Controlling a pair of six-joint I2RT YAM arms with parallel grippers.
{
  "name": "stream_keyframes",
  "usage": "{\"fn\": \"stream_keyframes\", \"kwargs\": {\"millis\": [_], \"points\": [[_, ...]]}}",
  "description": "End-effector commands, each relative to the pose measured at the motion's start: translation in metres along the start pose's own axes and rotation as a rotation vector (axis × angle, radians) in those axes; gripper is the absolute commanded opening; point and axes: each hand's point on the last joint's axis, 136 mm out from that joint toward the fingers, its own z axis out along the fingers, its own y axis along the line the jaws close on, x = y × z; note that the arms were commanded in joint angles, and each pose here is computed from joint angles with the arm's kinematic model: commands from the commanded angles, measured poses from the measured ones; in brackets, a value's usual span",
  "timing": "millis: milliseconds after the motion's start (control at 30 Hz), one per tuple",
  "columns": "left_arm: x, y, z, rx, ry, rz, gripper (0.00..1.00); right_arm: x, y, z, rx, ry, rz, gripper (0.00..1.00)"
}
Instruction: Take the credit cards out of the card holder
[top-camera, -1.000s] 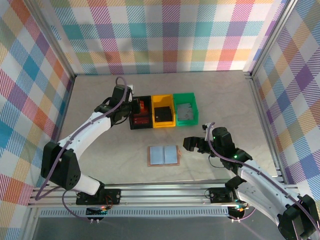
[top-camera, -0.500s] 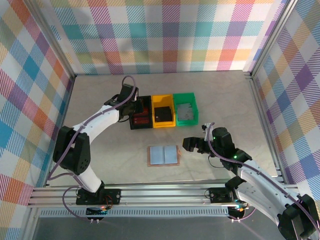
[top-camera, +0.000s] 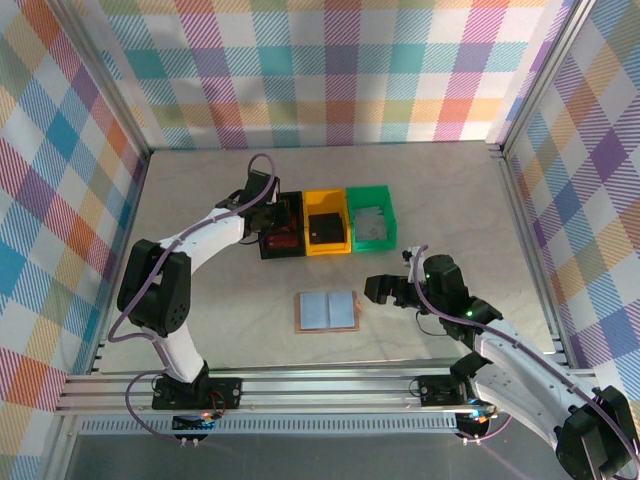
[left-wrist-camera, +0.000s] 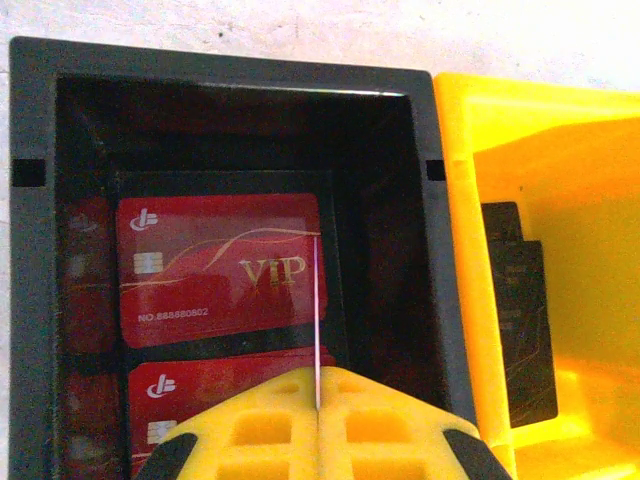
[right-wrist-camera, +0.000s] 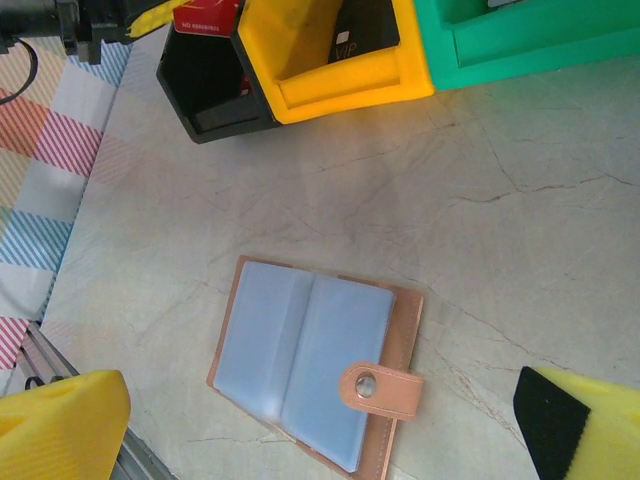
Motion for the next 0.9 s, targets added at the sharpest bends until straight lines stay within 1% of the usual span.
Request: {"fn": "stream_keyframes", "kwargs": {"millis": [0, 267, 533, 600, 700, 867], "points": [[-0.009, -0.006, 0.006, 0.046, -0.012, -0.037, 0.0, 0.0, 0.002, 0.001, -0.024, -0.003, 0.004, 0.99], [0.001, -0.004, 0.017, 0.045, 0.036, -0.044, 0.0, 0.001, 0.003, 0.002, -0.029, 0.003, 0.005, 0.99], [0.004, 0.001, 0.022, 0.026, 0.056, -0.03, 0.0, 0.001, 0.003, 0.003, -0.033, 0.007, 0.005, 0.99], [0.012, 0.005, 0.023, 0.008, 0.094, -0.027, 0.02, 0.001, 0.004, 0.003, -0.034, 0.008, 0.004, 0.99], [0.013, 0.007, 0.024, -0.002, 0.106, -0.02, 0.07, 0.001, 0.004, 0.003, -0.035, 0.008, 0.005, 0.99], [0.014, 0.008, 0.025, -0.006, 0.116, -0.015, 0.1, 0.002, 0.003, 0.003, -0.034, 0.01, 0.005, 0.99]]}}
